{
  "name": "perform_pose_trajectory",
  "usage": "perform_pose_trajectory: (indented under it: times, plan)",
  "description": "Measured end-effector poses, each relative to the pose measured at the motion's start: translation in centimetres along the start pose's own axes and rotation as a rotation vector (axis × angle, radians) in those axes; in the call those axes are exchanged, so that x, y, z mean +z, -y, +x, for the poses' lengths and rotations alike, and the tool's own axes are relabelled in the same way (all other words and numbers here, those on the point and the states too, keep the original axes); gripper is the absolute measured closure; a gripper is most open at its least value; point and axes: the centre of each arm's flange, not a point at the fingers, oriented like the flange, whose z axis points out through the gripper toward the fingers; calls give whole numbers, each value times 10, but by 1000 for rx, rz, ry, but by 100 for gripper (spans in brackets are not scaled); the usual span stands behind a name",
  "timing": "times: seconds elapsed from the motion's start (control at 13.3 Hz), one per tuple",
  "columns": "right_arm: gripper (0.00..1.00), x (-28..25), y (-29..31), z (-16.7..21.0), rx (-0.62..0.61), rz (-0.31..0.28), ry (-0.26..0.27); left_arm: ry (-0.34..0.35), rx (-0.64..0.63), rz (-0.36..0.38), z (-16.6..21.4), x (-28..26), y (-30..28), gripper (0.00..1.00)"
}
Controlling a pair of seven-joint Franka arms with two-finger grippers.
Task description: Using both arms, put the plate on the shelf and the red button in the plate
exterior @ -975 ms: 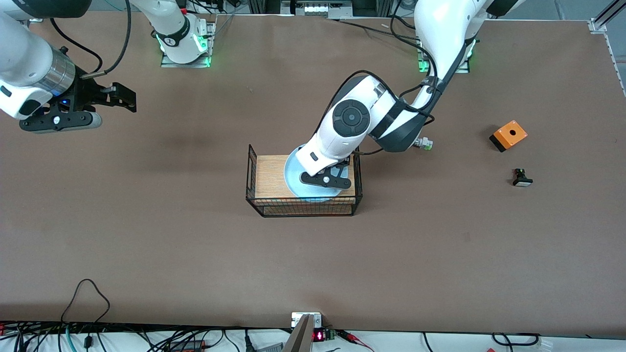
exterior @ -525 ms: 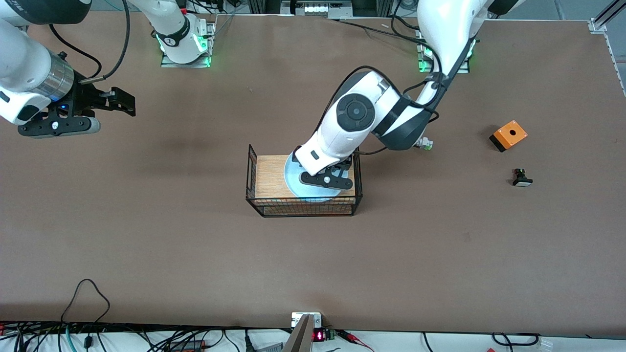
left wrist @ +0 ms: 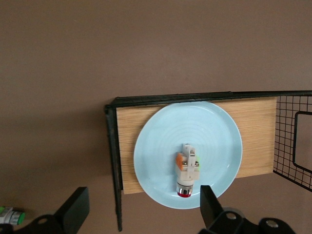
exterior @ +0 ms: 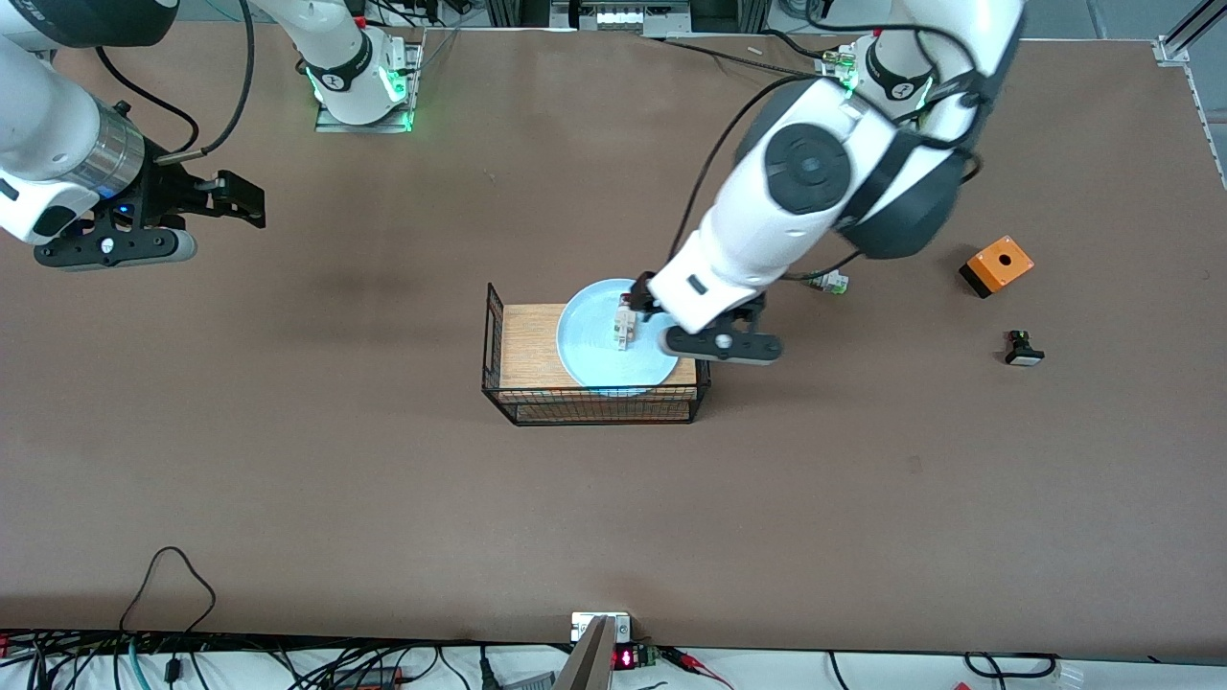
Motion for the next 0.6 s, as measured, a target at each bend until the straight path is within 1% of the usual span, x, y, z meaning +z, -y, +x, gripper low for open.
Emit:
perform_pose_trajectory:
  times: [0.22,0.45,0.6]
  plan:
    - [0,0,0,0,0,0,0,10,-70,28,6,-47,51,0]
    - [0,1,0,1,1,0,3,-4,-187,37,26,-88,127,0]
    - [0,2,0,1,1,0,4,25,-263,54,36,-102,185,0]
